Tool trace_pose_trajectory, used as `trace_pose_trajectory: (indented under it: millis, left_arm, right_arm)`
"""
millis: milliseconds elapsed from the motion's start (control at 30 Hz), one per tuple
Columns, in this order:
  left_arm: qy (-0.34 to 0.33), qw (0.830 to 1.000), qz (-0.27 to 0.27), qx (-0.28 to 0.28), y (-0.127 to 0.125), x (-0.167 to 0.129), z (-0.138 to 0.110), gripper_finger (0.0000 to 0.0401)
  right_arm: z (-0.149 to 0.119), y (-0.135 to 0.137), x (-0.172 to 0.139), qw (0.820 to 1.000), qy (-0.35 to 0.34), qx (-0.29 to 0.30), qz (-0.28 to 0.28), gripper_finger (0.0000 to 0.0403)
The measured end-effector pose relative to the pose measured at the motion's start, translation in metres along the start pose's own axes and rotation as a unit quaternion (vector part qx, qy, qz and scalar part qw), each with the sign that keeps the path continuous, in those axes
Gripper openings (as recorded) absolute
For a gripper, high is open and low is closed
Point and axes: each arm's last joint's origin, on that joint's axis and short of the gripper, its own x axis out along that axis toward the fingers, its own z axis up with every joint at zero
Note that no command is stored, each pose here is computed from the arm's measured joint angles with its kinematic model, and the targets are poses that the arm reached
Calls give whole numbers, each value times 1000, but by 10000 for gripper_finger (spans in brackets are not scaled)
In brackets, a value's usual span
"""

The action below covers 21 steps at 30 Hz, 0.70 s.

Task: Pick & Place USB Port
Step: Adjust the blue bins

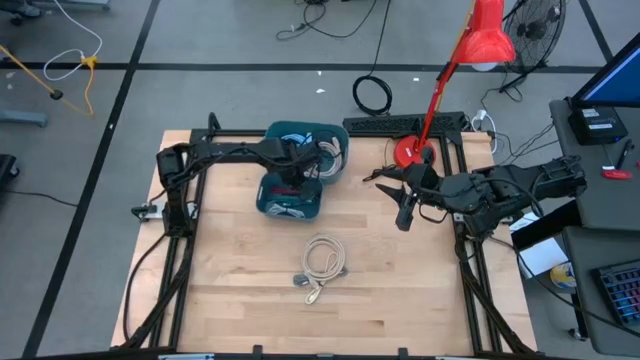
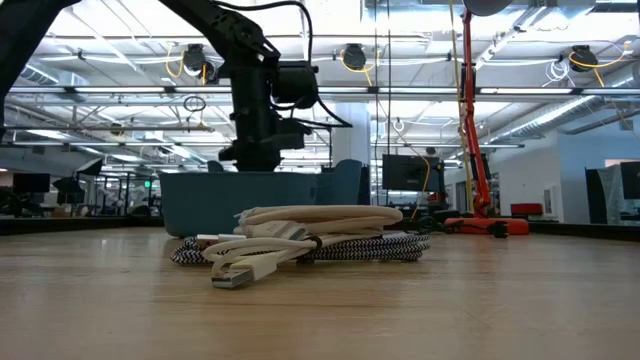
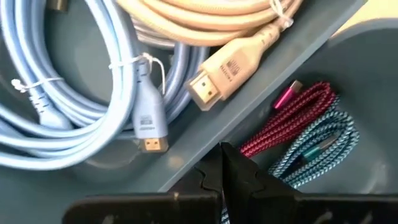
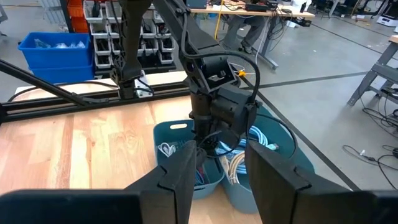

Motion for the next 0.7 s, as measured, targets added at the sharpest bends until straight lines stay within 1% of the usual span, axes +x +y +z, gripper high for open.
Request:
trace_pose_trajectory:
  millis: [300, 433, 700]
  left_arm:
    - [5, 1000, -10, -22, 1, 14, 4, 0]
    - [2, 999, -23, -33, 0, 22, 7, 0]
    - [-25, 998, -27, -58, -1, 24, 12, 0]
  right_arm:
    - [-1, 0, 0, 1000, 2, -2, -1, 130]
    - [-1, 0, 0, 1000, 3, -2, -1, 130]
    - [-1, 0, 0, 1000, 3, 2, -1, 130]
